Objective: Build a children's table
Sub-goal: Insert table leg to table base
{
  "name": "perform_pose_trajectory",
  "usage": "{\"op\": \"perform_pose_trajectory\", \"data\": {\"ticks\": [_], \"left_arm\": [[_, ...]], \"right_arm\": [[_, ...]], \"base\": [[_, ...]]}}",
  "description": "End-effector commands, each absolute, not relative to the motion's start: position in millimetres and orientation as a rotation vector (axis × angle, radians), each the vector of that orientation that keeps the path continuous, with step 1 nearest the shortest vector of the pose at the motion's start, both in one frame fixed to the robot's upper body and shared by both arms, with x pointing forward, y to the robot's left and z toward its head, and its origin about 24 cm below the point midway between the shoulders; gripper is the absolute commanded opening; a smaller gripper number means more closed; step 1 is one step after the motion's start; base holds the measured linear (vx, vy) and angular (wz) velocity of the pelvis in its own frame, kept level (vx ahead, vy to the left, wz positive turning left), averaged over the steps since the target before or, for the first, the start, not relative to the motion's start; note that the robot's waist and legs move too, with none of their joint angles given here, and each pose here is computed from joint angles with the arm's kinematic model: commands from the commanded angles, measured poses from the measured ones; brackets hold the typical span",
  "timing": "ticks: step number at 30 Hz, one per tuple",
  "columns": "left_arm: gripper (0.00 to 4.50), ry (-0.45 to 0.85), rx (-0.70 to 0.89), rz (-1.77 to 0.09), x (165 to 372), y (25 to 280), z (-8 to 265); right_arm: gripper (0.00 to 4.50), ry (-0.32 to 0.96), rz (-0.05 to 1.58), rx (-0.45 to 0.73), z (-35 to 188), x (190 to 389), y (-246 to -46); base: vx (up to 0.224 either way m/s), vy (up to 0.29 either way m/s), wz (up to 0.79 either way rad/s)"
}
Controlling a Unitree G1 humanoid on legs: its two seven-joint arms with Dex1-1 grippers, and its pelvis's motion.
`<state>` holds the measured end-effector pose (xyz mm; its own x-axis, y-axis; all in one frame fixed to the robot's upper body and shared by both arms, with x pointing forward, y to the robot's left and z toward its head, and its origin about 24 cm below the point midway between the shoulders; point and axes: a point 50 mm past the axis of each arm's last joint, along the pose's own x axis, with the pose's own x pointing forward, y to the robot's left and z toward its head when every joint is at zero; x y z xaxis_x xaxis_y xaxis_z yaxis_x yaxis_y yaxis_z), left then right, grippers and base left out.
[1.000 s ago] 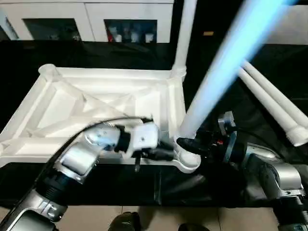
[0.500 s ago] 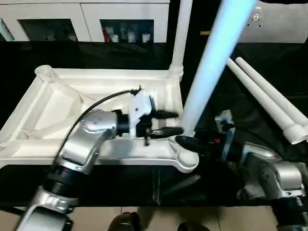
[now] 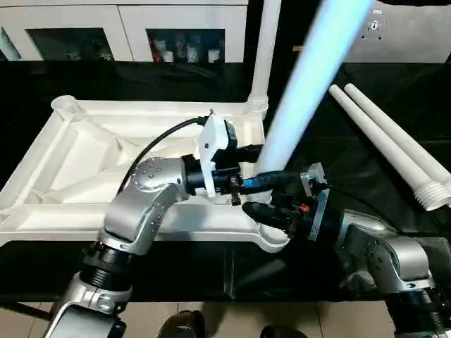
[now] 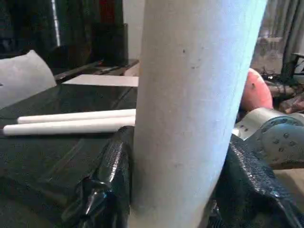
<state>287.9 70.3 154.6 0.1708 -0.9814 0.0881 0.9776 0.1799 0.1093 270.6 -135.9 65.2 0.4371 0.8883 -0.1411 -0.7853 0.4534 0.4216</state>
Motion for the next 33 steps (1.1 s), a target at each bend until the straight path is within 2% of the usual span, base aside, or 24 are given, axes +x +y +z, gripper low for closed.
{"op": "perform_pose_trajectory", "data": {"ticks": [1,6,13,15,17,25,28,33], "left_arm": [[2.02,-0.159,0.028,-1.401,287.0,69.4,158.1],[1.98,-0.152,0.002,-1.387,289.3,70.5,157.8],[1.98,-0.137,-0.053,-1.275,301.1,73.4,159.9],[1.96,-0.127,-0.056,-1.228,306.1,74.7,160.8],[1.95,-0.101,-0.076,-1.138,315.4,78.1,164.3],[1.91,-0.011,-0.130,-0.979,332.0,86.7,172.0],[1.91,0.045,-0.214,-0.905,339.3,89.9,177.3],[1.91,0.070,-0.326,-0.911,339.8,89.2,184.8]], "right_arm": [[3.25,0.333,1.062,0.311,72.5,271.6,-135.2],[3.25,0.322,1.062,0.319,73.6,271.7,-133.8],[3.25,0.298,1.017,0.336,75.4,274.8,-136.4],[3.80,0.273,1.001,0.346,77.7,276.4,-136.9],[3.94,0.230,0.985,0.391,82.9,279.3,-137.9],[4.46,0.161,1.013,0.419,93.4,272.7,-147.5],[4.46,0.069,0.908,0.506,105.6,278.2,-159.9],[4.50,0.070,0.690,0.635,107.6,296.0,-181.9]], "base": [[0.000,0.000,0.00],[0.000,0.000,0.00],[0.000,0.000,0.00],[0.000,0.000,0.00],[0.000,0.000,0.00],[0.000,0.000,0.00],[0.000,0.000,0.00],[0.000,0.000,0.00]]}}
